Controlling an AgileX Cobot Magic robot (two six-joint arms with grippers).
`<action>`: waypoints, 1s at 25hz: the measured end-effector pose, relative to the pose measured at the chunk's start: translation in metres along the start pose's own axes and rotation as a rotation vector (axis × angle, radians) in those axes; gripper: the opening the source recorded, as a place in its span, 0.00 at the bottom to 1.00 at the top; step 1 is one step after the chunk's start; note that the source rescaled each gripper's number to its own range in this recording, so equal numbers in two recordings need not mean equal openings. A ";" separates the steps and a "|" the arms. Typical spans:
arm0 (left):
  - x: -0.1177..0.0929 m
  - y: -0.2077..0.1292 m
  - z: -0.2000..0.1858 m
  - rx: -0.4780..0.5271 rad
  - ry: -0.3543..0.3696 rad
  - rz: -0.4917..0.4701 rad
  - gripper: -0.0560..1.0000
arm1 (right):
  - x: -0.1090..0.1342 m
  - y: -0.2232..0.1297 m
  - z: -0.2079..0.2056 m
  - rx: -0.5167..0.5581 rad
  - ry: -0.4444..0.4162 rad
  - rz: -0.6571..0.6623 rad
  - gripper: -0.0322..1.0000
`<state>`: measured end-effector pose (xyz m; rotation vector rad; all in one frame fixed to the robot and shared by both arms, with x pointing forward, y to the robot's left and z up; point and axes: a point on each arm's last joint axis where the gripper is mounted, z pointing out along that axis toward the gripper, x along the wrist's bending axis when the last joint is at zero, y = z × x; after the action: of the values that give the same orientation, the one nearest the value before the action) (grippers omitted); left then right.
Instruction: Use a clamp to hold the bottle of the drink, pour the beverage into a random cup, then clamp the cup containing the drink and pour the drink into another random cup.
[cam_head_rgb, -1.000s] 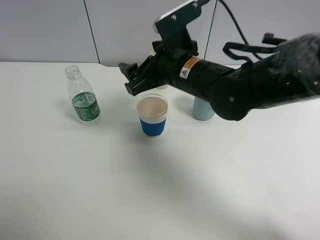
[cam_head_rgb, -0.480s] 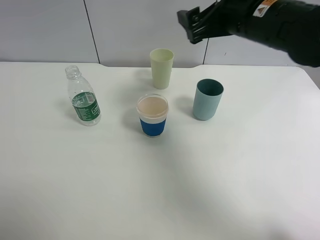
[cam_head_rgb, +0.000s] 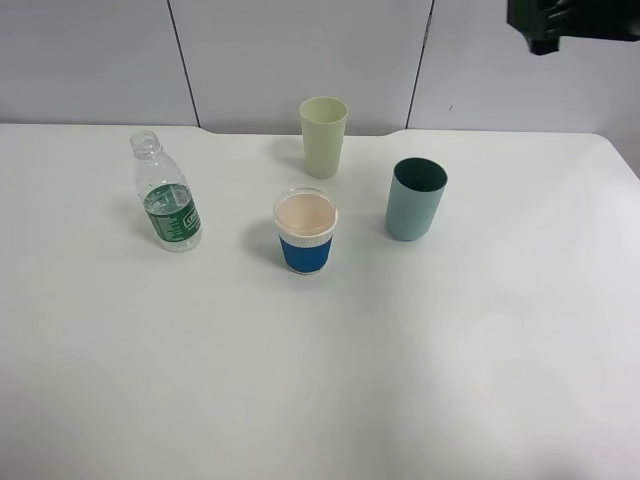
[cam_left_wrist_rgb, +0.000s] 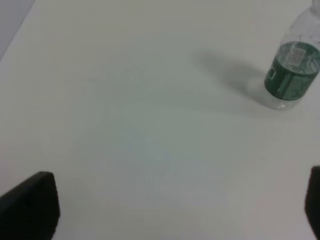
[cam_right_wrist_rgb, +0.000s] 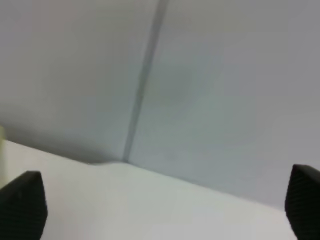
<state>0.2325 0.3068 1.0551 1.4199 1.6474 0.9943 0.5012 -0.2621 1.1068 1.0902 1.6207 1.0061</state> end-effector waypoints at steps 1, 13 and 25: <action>0.000 0.000 0.000 0.000 0.000 0.000 1.00 | -0.008 0.000 -0.007 0.020 -0.027 0.015 0.85; 0.000 0.000 0.000 0.000 0.000 0.000 1.00 | -0.046 0.015 -0.132 0.001 -0.306 0.163 0.85; 0.000 0.000 0.000 0.000 0.000 0.000 1.00 | -0.011 -0.013 -0.243 0.054 -0.305 0.390 0.85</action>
<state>0.2325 0.3068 1.0551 1.4199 1.6474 0.9943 0.2673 -0.3085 1.1587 1.5553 1.2206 0.9865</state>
